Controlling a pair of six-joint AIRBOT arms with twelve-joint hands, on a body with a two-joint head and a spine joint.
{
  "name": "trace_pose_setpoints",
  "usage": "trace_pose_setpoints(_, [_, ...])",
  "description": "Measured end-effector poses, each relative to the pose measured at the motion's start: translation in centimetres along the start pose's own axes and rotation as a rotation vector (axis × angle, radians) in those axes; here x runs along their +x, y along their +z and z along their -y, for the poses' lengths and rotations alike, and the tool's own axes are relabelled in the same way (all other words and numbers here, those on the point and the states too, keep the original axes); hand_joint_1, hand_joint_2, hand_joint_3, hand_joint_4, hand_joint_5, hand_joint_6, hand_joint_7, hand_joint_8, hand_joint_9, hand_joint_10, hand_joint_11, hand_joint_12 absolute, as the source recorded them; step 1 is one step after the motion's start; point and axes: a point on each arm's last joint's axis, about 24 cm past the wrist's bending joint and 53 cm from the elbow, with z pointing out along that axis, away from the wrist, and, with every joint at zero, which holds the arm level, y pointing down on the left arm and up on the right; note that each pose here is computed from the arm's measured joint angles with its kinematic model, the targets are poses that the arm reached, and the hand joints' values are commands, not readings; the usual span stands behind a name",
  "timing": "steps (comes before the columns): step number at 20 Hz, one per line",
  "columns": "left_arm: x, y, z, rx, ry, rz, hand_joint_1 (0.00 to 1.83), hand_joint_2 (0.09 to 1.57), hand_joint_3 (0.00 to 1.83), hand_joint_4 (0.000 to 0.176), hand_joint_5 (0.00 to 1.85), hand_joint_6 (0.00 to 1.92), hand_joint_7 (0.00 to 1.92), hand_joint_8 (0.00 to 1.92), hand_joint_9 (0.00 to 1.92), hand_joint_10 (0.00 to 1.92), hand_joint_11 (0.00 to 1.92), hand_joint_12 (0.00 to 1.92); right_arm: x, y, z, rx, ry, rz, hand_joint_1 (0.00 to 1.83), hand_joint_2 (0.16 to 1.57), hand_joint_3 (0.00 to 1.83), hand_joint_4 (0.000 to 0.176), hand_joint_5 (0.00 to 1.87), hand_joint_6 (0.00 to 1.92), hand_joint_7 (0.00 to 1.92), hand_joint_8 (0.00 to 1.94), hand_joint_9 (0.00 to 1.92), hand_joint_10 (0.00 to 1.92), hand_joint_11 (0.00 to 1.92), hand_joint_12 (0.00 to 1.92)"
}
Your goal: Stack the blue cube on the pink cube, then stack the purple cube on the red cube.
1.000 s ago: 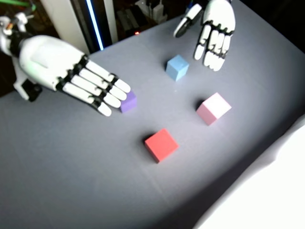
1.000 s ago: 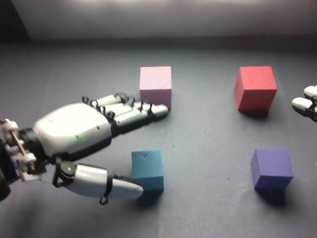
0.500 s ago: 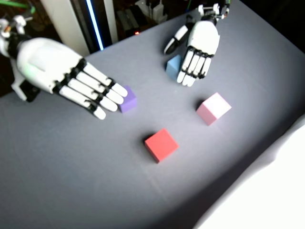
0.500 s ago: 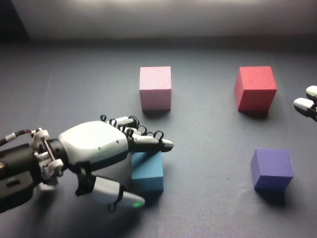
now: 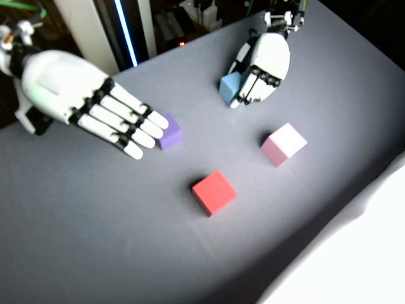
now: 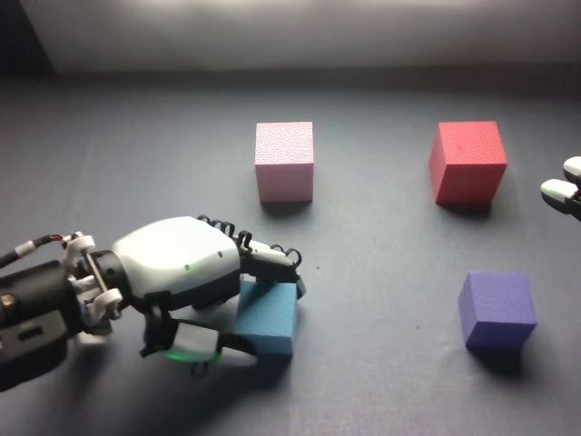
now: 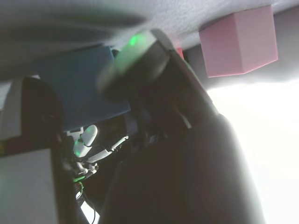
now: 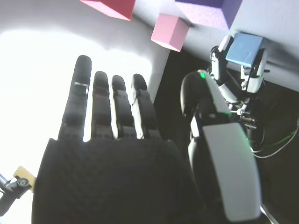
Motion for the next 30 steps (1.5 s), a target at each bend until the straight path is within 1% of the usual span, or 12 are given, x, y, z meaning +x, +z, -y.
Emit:
trace_pose_setpoints(3, [-2.6,-0.7,0.9,0.02,0.039,0.053,1.09,1.25,0.0,0.0,0.74,1.36,0.94,1.86,1.14,1.92,1.22,1.92,-0.1,0.0,0.0,0.002,0.002,0.004,0.55,1.37,0.0,0.0,0.16,0.0,0.04,0.0,0.0,0.09,0.0,0.5])
trace_pose_setpoints(5, [-5.2,-0.6,2.3,0.055,0.063,0.123,1.19,1.27,0.0,0.0,0.67,1.18,0.75,1.67,0.81,1.79,0.84,1.92,-0.2,0.0,-0.1,-0.003,0.001,0.008,0.52,1.38,0.0,0.0,0.15,0.0,0.03,0.0,0.01,0.08,0.0,0.56])
trace_pose_setpoints(9, [-9.2,0.3,3.7,0.091,0.09,0.221,1.2,1.26,0.0,0.0,0.7,1.16,0.75,1.64,0.71,1.67,0.67,1.88,-0.3,0.0,0.1,0.003,0.005,0.013,0.56,1.37,0.0,0.0,0.16,0.0,0.03,0.0,0.01,0.1,0.0,0.7])
trace_pose_setpoints(13, [-12.8,1.9,3.6,0.071,0.097,0.291,1.19,1.28,0.0,0.0,0.68,1.16,0.71,1.72,0.84,1.88,0.93,1.92,-0.4,0.0,0.0,0.001,0.004,0.015,0.57,1.37,0.0,0.0,0.17,0.0,0.04,0.0,0.0,0.11,0.0,0.72])
trace_pose_setpoints(15, [-13.8,2.9,3.6,0.054,0.1,0.311,1.16,1.28,0.0,0.0,0.71,1.37,0.66,1.56,0.57,1.68,0.52,1.92,-0.3,0.0,0.1,0.001,0.004,0.016,0.57,1.37,0.0,0.0,0.17,0.0,0.05,0.0,0.0,0.11,0.0,0.71])
trace_pose_setpoints(16, [-14.1,3.4,3.5,0.048,0.103,0.317,1.16,1.28,0.0,0.0,0.71,1.37,0.66,1.56,0.57,1.68,0.52,1.92,-0.3,0.1,0.2,0.003,0.005,0.015,0.57,1.37,0.0,0.0,0.17,0.0,0.05,0.0,0.0,0.11,0.0,0.71])
trace_pose_setpoints(18, [-15.2,4.1,2.6,0.017,0.087,0.337,1.19,1.26,0.0,0.0,0.7,1.17,0.75,1.66,0.92,1.91,1.02,1.92,-0.1,0.1,0.2,0.002,0.012,0.014,0.54,1.37,0.0,0.0,0.16,0.0,0.04,0.0,0.0,0.12,0.0,0.92])
trace_pose_setpoints(21, [-16.2,4.7,1.0,-0.038,0.064,0.352,1.2,1.26,0.0,0.0,0.7,1.16,0.76,1.67,0.96,1.92,1.06,1.92,0.0,0.2,0.2,0.0,0.014,0.012,0.52,1.38,0.0,0.0,0.16,0.0,0.04,0.0,0.0,0.14,0.0,0.99])
trace_pose_setpoints(23, [-16.1,5.2,0.1,-0.07,0.057,0.343,1.12,1.23,0.0,0.0,0.77,1.26,0.85,1.88,1.07,1.92,1.21,1.92,0.1,0.2,0.4,0.002,0.012,0.011,0.47,1.37,0.0,0.0,0.16,0.0,0.04,0.0,0.0,0.16,0.0,1.11])
trace_pose_setpoints(25, [-16.1,5.6,-0.2,-0.08,0.049,0.342,1.18,1.26,0.0,0.0,0.7,1.2,0.77,1.72,0.94,1.92,1.08,1.92,0.1,0.2,0.4,0.002,0.012,0.01,0.45,1.37,0.0,0.0,0.15,0.0,0.03,0.0,0.0,0.14,0.0,1.11])
trace_pose_setpoints(26, [-15.9,5.8,-0.5,-0.089,0.042,0.339,1.21,1.23,0.0,0.0,0.74,1.16,0.82,1.51,0.81,1.71,0.84,1.92,0.1,0.2,0.4,0.002,0.013,0.01,0.47,1.37,0.0,0.0,0.15,0.0,0.03,0.0,0.0,0.13,0.0,1.11])
trace_pose_setpoints(30, [-15.8,6.0,-1.0,-0.104,0.034,0.333,1.2,1.25,0.0,0.0,0.72,1.17,0.77,1.6,0.76,1.76,0.8,1.92,0.1,0.2,0.4,0.002,0.013,0.01,0.48,1.37,0.0,0.0,0.14,0.0,0.03,0.0,0.0,0.13,0.0,1.14])
